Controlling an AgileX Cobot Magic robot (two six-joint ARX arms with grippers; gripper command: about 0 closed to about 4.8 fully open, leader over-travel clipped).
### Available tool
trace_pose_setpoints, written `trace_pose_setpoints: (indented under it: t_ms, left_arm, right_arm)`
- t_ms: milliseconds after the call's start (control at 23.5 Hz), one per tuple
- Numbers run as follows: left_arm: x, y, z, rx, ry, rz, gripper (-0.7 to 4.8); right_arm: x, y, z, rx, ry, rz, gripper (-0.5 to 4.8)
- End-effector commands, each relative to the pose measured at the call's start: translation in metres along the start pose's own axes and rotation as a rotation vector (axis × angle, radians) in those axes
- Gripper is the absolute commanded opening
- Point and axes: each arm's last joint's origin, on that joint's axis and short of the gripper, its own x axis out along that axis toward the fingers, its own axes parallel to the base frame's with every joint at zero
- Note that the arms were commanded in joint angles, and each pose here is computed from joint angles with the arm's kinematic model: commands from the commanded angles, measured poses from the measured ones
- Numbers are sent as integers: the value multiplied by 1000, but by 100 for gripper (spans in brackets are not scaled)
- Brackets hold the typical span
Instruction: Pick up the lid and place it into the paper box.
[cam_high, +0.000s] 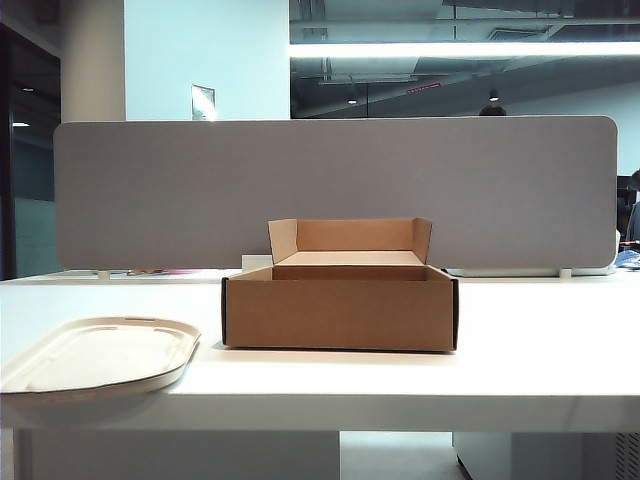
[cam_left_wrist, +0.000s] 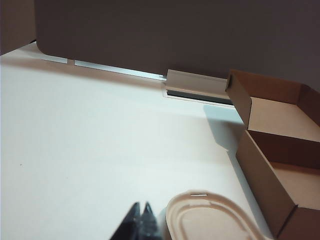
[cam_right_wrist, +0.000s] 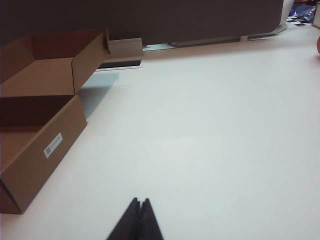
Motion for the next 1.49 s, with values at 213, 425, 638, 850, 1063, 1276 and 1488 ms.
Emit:
trace_pose_setpoints:
  t_ms: [213, 425, 638, 850, 1063, 1276, 1488]
  left_arm:
    - [0, -1, 2, 5, -13, -6, -5]
    - [0, -1, 4, 5, -33, -10, -5]
    - [0, -1, 3, -2, -18, -32, -5]
    - [0, -2, 4, -2, -23, -33, -5]
    - [-1, -3, 9, -5, -21, -36, -5]
    - [-9, -6, 25, -15, 67, -15, -5]
    - [-12, -7, 34, -39, 89, -12, -5]
  right_arm:
    - [0, 0, 0, 4, -17, 3, -1]
    - [0, 0, 0, 4, -16, 12, -1]
    - [0, 0, 0, 5, -16, 12, -1]
    - [0, 0, 0, 11, -16, 13, -1]
    - [0, 1, 0, 94, -14, 28, -1]
    - [0, 5, 1, 115, 2, 174, -2]
    - [0, 6, 1, 114, 2, 195, -2]
